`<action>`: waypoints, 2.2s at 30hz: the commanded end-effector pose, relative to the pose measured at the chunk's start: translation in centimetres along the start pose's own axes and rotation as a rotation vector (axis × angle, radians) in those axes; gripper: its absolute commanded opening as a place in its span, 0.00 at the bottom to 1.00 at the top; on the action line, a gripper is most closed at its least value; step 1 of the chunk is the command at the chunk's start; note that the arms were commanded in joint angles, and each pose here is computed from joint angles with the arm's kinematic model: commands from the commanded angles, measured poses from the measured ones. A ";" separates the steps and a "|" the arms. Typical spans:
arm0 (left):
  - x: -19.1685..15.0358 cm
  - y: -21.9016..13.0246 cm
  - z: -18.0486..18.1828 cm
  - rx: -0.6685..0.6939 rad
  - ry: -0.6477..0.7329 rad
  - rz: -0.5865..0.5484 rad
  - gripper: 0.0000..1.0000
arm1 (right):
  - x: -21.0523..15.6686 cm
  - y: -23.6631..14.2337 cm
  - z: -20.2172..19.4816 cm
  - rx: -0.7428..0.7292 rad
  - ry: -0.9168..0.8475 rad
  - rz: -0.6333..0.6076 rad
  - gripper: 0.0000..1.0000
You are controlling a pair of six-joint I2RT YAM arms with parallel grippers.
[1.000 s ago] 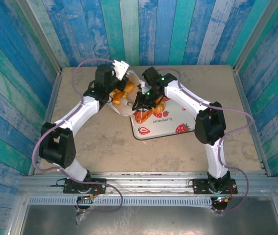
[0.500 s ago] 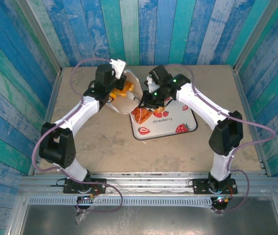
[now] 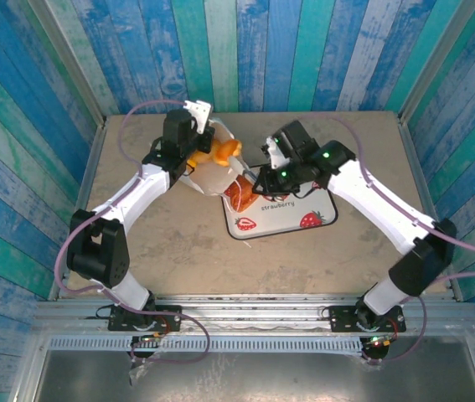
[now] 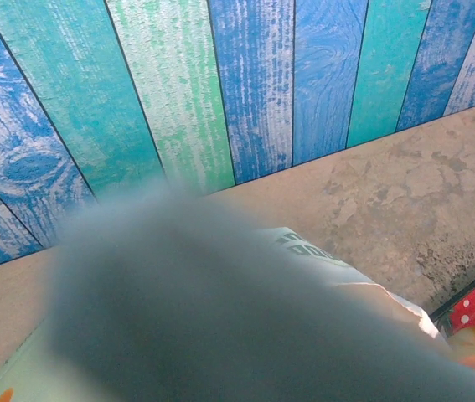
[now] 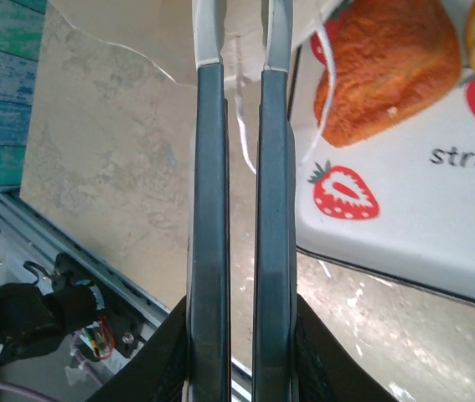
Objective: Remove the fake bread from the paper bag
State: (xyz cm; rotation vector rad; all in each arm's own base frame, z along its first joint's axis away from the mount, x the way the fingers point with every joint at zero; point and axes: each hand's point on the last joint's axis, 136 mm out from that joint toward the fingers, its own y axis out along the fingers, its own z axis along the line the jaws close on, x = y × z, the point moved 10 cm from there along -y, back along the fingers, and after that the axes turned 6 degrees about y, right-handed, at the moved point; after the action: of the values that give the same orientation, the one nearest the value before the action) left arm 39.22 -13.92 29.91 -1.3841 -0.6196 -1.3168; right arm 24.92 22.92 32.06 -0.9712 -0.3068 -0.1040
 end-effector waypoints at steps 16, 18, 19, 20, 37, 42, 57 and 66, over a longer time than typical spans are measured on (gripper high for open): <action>2.0 -2.2 0.8 0.063 -0.016 -0.051 0.00 | -5.0 -4.5 -9.1 -0.288 0.190 0.028 0.18; 2.0 -2.1 0.8 0.060 -0.019 -0.051 0.00 | -5.4 -4.2 -10.1 -0.306 0.218 0.044 0.18; 2.0 -2.1 0.8 0.057 -0.018 -0.050 0.00 | -5.5 -4.1 -10.6 -0.314 0.234 0.052 0.18; 2.0 -2.1 0.8 0.056 -0.019 -0.051 0.00 | -5.6 -4.0 -11.1 -0.320 0.245 0.058 0.19; 1.5 -2.1 0.4 0.014 -0.035 -0.063 0.00 | -6.6 -4.5 -13.4 -0.401 0.304 0.100 0.21; 1.4 -1.8 0.2 -0.004 -0.040 -0.064 0.00 | -7.0 -4.2 -13.8 -0.429 0.312 0.142 0.22; 0.9 -2.2 -0.1 -0.042 -0.008 -0.074 0.00 | -5.6 -3.0 -14.0 -0.449 0.317 0.191 0.31; 1.0 -2.3 -0.2 -0.056 0.001 -0.073 0.00 | -4.0 -2.5 -13.4 -0.401 0.303 0.176 0.40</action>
State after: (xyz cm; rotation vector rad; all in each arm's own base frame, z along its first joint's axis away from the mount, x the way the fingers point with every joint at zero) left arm 38.75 -14.20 29.08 -1.4379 -0.5965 -1.3439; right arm 22.81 9.94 25.16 -1.3944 0.1114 -0.1512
